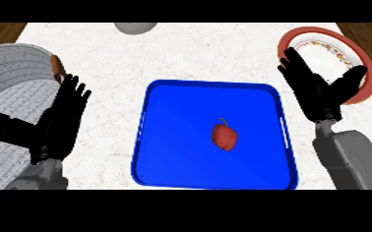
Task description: Pick the bell pepper from the tray and place it in the plate
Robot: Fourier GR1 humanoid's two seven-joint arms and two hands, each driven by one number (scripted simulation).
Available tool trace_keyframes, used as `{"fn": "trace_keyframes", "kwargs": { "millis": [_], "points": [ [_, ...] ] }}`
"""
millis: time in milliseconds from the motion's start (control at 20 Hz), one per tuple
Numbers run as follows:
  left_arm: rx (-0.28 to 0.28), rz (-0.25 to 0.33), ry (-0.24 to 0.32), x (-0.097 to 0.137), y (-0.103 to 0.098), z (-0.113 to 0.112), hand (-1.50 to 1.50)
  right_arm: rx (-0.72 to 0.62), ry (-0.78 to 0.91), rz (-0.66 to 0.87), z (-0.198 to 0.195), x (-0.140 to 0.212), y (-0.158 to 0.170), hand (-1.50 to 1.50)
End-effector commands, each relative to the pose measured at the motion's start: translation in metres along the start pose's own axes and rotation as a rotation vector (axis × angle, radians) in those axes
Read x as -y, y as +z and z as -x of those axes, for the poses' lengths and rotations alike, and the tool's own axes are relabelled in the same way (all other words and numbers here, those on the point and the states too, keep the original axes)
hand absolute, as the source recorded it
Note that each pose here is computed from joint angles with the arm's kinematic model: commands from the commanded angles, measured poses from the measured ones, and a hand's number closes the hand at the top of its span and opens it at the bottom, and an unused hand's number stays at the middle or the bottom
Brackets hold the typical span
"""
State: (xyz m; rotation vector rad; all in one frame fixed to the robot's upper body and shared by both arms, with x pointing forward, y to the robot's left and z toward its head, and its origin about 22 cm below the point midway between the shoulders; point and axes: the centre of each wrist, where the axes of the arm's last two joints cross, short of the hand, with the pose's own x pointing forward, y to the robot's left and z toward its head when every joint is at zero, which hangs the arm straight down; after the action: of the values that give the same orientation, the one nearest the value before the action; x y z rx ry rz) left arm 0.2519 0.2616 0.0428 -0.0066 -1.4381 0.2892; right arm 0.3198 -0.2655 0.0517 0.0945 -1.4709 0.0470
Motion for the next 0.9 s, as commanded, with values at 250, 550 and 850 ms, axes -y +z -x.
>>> {"fn": "trace_keyframes", "kwargs": {
  "millis": [250, 550, 850],
  "points": [
    [-0.247, -0.001, -0.261, -0.022, 0.018, 0.048, 0.0, 0.54, 0.444, 0.308, -0.133, 0.013, 0.012, 1.5],
    [-0.282, 0.045, -0.215, -0.019, 0.03, 0.061, 0.0, 0.525, 0.646, 0.727, -0.07, 0.03, 0.045, -1.5],
    [-0.264, 0.09, -0.211, -0.01, 0.024, 0.081, 0.0, 0.526, 0.69, 0.694, -0.053, -0.018, 0.114, -1.5]
  ]
}}
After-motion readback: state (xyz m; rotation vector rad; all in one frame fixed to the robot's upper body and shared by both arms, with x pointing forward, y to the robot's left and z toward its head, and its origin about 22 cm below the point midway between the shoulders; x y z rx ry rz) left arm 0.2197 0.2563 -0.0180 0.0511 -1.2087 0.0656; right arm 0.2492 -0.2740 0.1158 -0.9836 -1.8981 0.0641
